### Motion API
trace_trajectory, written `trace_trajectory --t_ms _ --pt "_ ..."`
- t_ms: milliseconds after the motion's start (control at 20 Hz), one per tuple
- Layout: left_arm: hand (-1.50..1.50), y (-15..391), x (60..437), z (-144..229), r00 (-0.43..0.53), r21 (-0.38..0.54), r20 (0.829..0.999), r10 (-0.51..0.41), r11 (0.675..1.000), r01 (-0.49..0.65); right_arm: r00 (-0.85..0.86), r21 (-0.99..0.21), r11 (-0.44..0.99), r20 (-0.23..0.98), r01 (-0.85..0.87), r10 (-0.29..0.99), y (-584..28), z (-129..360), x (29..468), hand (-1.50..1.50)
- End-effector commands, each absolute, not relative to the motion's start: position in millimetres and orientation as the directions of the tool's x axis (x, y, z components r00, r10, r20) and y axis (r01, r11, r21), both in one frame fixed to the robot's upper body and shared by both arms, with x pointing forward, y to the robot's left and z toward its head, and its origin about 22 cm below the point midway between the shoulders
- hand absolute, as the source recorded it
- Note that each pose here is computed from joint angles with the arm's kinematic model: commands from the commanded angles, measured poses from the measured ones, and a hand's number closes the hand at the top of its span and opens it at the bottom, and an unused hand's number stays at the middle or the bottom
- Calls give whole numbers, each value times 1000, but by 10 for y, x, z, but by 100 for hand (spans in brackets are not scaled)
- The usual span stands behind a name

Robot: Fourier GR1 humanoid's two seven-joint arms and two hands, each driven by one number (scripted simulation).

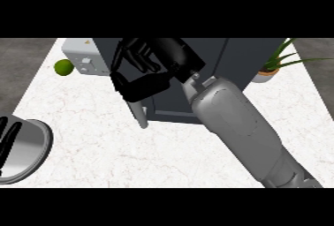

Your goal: Pick up the wine, place it into the cabinet and close the cabinet

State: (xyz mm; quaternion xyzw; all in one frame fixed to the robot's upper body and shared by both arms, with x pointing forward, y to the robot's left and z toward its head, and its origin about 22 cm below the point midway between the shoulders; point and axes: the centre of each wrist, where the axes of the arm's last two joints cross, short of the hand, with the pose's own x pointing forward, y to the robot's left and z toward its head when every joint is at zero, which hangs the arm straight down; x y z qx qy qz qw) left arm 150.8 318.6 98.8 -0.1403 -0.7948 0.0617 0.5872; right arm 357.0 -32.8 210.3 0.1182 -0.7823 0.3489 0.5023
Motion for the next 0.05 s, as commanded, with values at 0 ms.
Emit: trace_trajectory --t_ms 0 --pt "-150 3151 1584 928 -271 -260 919 286 957 128 -379 -432 835 876 -340 299 -897 2113 4000 150"
